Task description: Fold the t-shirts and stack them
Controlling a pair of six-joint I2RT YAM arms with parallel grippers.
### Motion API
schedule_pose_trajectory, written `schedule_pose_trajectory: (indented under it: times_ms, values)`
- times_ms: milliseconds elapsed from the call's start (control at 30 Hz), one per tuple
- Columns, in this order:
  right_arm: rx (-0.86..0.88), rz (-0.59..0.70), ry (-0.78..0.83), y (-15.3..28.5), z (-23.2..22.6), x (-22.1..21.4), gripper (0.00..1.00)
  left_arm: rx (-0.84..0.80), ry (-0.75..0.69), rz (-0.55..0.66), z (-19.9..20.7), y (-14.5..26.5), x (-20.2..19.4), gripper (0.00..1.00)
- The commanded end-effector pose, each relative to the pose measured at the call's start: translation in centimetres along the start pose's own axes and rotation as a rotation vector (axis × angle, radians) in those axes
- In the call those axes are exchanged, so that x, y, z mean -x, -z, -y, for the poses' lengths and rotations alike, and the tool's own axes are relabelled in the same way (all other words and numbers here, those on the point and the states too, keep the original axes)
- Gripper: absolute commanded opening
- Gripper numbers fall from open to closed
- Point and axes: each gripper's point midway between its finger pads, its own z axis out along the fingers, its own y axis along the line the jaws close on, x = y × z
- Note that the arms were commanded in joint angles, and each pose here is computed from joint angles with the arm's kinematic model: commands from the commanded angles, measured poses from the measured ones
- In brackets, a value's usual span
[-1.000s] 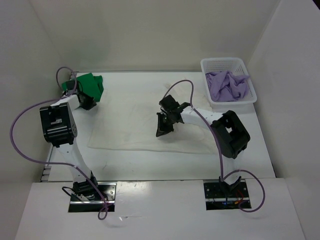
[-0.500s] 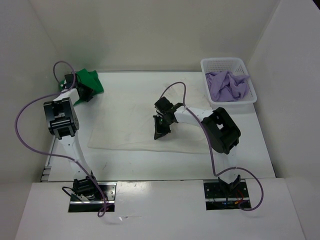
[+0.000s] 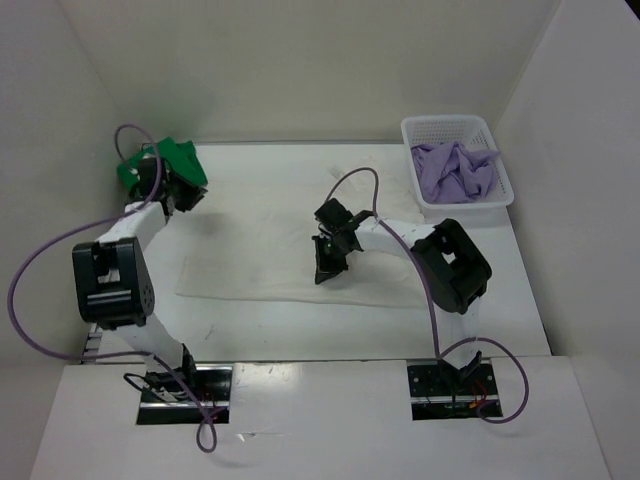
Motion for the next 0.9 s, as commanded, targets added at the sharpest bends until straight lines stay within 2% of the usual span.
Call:
schedule_pose_trajectory:
  times_ms: [0,100,233,433,600,667,733,767,800,867]
  values:
    - [0.045,0.03,0.044,0.0,-1.6,0.3,0.0,-0.019,-0.14,-0.144,0.6,3.4,-8.4,0.28]
    - [0.044,0.037,0.054,-0.5,-2.0,0.7,0.0,0.026,-0.187,-0.269,-1.6,6.0,-14.4,0.28]
    - [0.017,-0.026,0.069,-2.0,-1.5,-1.9,0.0,0.096,-0.187,-0.307,-4.6,7.7,-16.7,0.28]
    - [-0.026,-0.124,0.109,-2.3,0.0,-7.3,0.0,0.147,-0.2,-0.195,-4.9,9.1,-11.9,0.31]
    - [-0.044,-0.132,0.123,-0.9,0.8,-8.4,0.0,0.109,-0.156,-0.12,-3.4,8.0,-9.0,0.44]
    - [-0.045,-0.121,0.153,-0.4,0.7,-8.0,0.01,0.096,-0.147,-0.081,-2.6,6.4,-7.9,0.45]
    - [-0.048,-0.099,0.179,0.5,-0.2,-6.9,0.09,0.073,-0.153,-0.012,-0.8,4.9,-5.7,0.45]
    - [-0.028,-0.056,0.201,1.4,-1.7,-5.3,0.14,0.098,-0.153,-0.012,-1.3,3.4,-5.6,0.45]
    - [-0.017,-0.033,0.212,2.2,-2.2,-4.3,0.23,0.086,-0.155,0.035,0.0,2.8,-3.9,0.45]
    - [0.058,0.029,0.229,4.4,-4.7,-2.0,0.31,0.113,-0.155,0.029,-0.3,0.3,-3.6,0.45]
